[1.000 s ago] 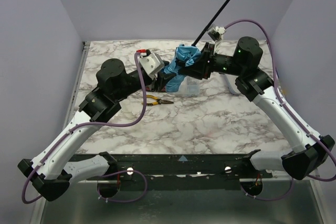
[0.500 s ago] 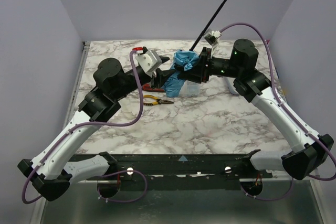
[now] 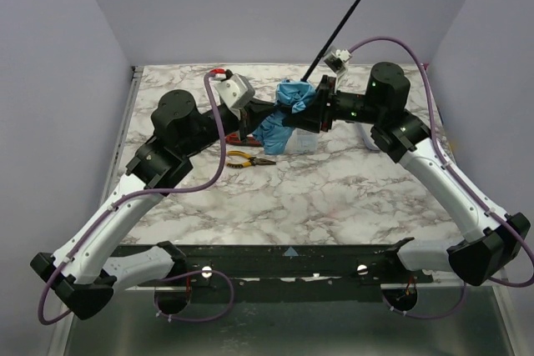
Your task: Open the umbrella
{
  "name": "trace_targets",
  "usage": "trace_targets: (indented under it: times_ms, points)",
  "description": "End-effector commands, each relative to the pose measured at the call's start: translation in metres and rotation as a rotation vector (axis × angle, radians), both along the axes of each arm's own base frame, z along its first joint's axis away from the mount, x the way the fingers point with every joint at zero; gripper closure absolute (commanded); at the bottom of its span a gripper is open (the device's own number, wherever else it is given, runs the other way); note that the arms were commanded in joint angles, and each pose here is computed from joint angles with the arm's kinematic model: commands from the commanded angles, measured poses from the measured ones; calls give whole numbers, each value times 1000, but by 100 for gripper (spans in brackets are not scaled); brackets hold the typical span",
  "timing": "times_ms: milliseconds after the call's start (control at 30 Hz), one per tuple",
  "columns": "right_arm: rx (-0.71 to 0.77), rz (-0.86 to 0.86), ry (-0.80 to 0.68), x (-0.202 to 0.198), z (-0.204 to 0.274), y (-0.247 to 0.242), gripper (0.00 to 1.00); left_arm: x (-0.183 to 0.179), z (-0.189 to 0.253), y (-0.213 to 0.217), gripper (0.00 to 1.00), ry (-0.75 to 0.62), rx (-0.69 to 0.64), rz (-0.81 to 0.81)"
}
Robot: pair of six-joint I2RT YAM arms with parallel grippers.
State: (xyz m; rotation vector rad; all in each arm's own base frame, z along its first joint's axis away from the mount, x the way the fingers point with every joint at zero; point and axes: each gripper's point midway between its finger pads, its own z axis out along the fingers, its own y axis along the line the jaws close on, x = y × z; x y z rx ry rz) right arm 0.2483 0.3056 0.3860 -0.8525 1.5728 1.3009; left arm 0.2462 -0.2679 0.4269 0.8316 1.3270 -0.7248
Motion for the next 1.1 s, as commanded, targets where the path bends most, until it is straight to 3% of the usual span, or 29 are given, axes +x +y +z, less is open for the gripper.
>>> trace_targets:
  times_ms: [0, 300, 533, 667, 700, 767, 833, 1067]
  points:
    - [25, 66, -71, -20, 14, -2, 100, 4, 0, 12, 100, 85, -67, 11]
    - [43, 139, -75, -35, 17, -3, 100, 61, -29, 46, 100, 193, -23, 251]
    - [56, 152, -78, -38, 24, -2, 100, 58, -52, 37, 100, 301, 37, 189]
    - [57, 150, -67, -38, 23, -2, 100, 48, -47, 38, 100, 320, -8, 127]
    - [54, 140, -68, -37, 23, -3, 100, 41, -38, 39, 91, 303, -46, 86]
    - [44, 102, -68, -32, 20, -4, 100, 22, -26, 39, 60, 237, -82, -5]
    - [26, 31, -42, -21, 14, -6, 100, 3, -21, 40, 43, 137, -70, -70]
    - [2, -12, -14, -13, 3, -7, 100, -19, -14, 29, 33, 65, -32, -126]
